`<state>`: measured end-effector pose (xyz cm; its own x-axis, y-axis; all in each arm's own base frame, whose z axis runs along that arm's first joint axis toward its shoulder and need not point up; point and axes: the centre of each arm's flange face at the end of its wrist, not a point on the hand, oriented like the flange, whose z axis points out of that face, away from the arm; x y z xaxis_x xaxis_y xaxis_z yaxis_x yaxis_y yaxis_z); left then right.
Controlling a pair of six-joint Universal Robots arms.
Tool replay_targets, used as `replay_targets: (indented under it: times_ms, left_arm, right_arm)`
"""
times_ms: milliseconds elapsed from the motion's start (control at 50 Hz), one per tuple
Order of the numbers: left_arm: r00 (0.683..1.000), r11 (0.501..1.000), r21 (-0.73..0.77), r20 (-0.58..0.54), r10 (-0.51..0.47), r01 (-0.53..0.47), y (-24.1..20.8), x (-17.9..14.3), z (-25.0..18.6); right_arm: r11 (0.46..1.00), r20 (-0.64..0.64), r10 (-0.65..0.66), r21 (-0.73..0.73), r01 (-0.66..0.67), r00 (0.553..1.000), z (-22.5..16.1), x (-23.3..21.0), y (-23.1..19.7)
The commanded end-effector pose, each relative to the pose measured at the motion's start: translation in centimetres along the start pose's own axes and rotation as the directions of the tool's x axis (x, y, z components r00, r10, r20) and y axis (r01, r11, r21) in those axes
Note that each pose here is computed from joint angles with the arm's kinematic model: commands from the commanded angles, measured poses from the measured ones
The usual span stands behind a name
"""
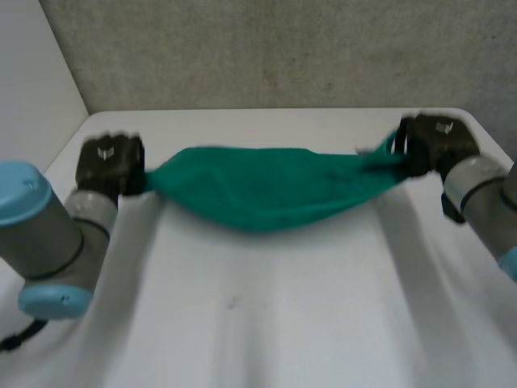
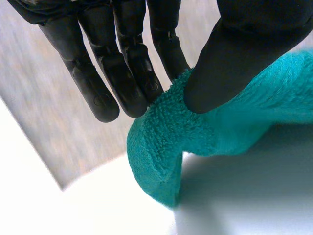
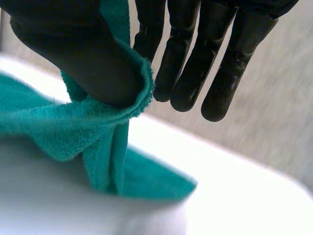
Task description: Fold the towel.
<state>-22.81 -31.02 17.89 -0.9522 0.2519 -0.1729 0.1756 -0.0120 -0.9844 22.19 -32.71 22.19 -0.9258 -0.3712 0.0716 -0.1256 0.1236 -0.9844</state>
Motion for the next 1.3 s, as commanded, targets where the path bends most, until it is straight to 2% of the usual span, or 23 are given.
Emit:
replay_targets:
  times_ms: [20,120,280,360,420,480,540,660,700,860,960,1100,1300]
  left_arm:
    - [1.000,0.985,-0.172,-0.007,0.012,-0.013,3.9,-0.2,-1.5]
    - [1.000,0.978,-0.208,-0.029,0.011,-0.016,2.8,0.0,-2.6]
    - [0.997,0.992,-0.122,-0.070,0.025,-0.034,-2.3,0.8,-4.7]
    - [0.991,0.994,-0.068,-0.108,0.074,-0.081,-4.2,1.8,-5.6]
    - [0.977,0.988,-0.029,-0.157,0.146,-0.153,-4.9,3.3,-6.3]
    - [0.952,0.970,-0.017,-0.196,0.234,-0.242,-4.3,5.0,-5.6]
    - [0.937,0.954,-0.057,-0.216,0.275,-0.293,-2.8,6.0,-3.9]
    - [0.933,0.937,-0.130,-0.207,0.294,-0.324,-1.6,6.8,-1.8]
    - [0.925,0.908,-0.225,-0.229,0.304,-0.354,0.1,7.3,0.2]
    - [0.916,0.868,-0.323,-0.270,0.297,-0.377,1.3,7.1,1.9]
    - [0.927,0.877,-0.329,-0.254,0.274,-0.350,1.3,5.5,3.2]
    - [0.920,0.863,-0.382,-0.336,0.203,-0.331,2.5,4.5,3.9]
    - [0.935,0.872,-0.400,-0.316,0.159,-0.283,3.0,3.3,5.2]
  right_arm:
    - [0.975,0.055,-0.065,-0.211,0.075,0.996,0.2,-0.3,5.9]
    - [0.972,0.064,-0.066,-0.223,0.078,0.996,-0.2,-0.5,6.2]
    - [0.976,0.068,-0.068,-0.203,0.081,0.995,-0.8,-0.8,5.6]
    - [0.975,0.067,-0.073,-0.205,0.085,0.995,-1.0,-0.8,5.8]
    - [0.975,0.071,-0.074,-0.205,0.087,0.995,-1.1,-0.9,5.9]
    - [0.974,0.077,-0.074,-0.210,0.089,0.994,-1.2,-1.0,6.1]
    - [0.973,0.082,-0.074,-0.214,0.090,0.994,-1.3,-1.2,6.2]
    - [0.971,0.094,-0.073,-0.220,0.092,0.993,-1.5,-1.3,6.4]
    - [0.969,0.101,-0.084,-0.222,0.104,0.991,-1.5,-1.3,6.5]
    - [0.961,0.114,-0.122,-0.236,0.146,0.986,-1.9,-1.4,7.0]
    - [0.961,0.118,-0.122,-0.235,0.147,0.985,-1.9,-1.4,7.0]
    - [0.961,0.127,-0.120,-0.234,0.147,0.985,-1.9,-1.5,7.1]
    - [0.961,0.127,-0.120,-0.232,0.147,0.985,-1.9,-1.5,7.0]
